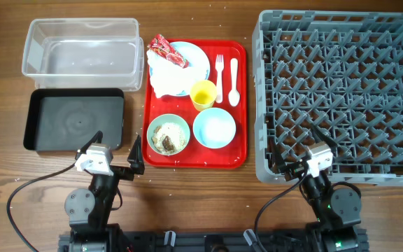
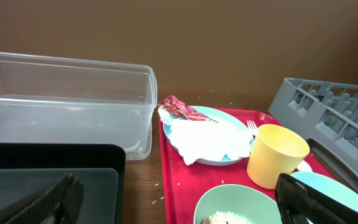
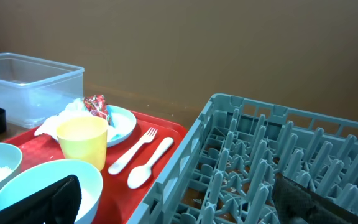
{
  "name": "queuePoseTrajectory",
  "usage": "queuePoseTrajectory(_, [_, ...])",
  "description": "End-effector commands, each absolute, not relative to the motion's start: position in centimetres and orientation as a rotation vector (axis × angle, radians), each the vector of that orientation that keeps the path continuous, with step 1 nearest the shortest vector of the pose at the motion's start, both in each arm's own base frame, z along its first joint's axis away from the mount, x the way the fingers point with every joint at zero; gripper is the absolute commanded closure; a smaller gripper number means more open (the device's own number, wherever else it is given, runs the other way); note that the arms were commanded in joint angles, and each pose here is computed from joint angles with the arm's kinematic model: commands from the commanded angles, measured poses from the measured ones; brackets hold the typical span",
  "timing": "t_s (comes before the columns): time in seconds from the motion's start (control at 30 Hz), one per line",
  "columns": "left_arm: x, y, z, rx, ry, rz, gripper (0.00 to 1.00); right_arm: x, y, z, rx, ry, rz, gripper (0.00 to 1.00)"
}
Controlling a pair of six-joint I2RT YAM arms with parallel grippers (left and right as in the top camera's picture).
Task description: Sort waste into correct bins and load items into the dishwasher rack
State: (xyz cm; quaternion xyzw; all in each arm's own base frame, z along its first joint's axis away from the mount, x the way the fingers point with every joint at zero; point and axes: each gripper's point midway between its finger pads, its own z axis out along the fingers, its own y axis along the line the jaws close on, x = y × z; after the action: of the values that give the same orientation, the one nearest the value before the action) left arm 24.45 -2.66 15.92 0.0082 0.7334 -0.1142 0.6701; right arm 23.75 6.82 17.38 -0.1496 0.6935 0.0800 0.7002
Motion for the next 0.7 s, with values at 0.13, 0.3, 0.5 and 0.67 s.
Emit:
queuePoseTrajectory(0.13, [24.52, -2.48, 15.50, 0.018, 1.660, -0.245, 0.00, 23.73, 6.77, 17.56, -0.333, 1.535, 0.175, 0.00])
queuePoseTrajectory(0.3, [24.54, -2.41, 15.51, 0.015, 1.660, -0.242, 0.00, 23.71, 6.84, 17.58, -0.336, 1.534, 0.178, 0.00])
queuePoseTrajectory(0.5, [24.54, -2.42, 15.52, 0.015, 1.659, -0.242, 0.00, 23.71, 6.85, 17.60, -0.339, 1.533, 0.176, 0.00])
queuePoseTrajectory(0.67, [24.54, -2.42, 15.50, 0.015, 1.660, -0.242, 0.00, 23.71, 6.85, 17.56, -0.337, 1.535, 0.178, 0.00])
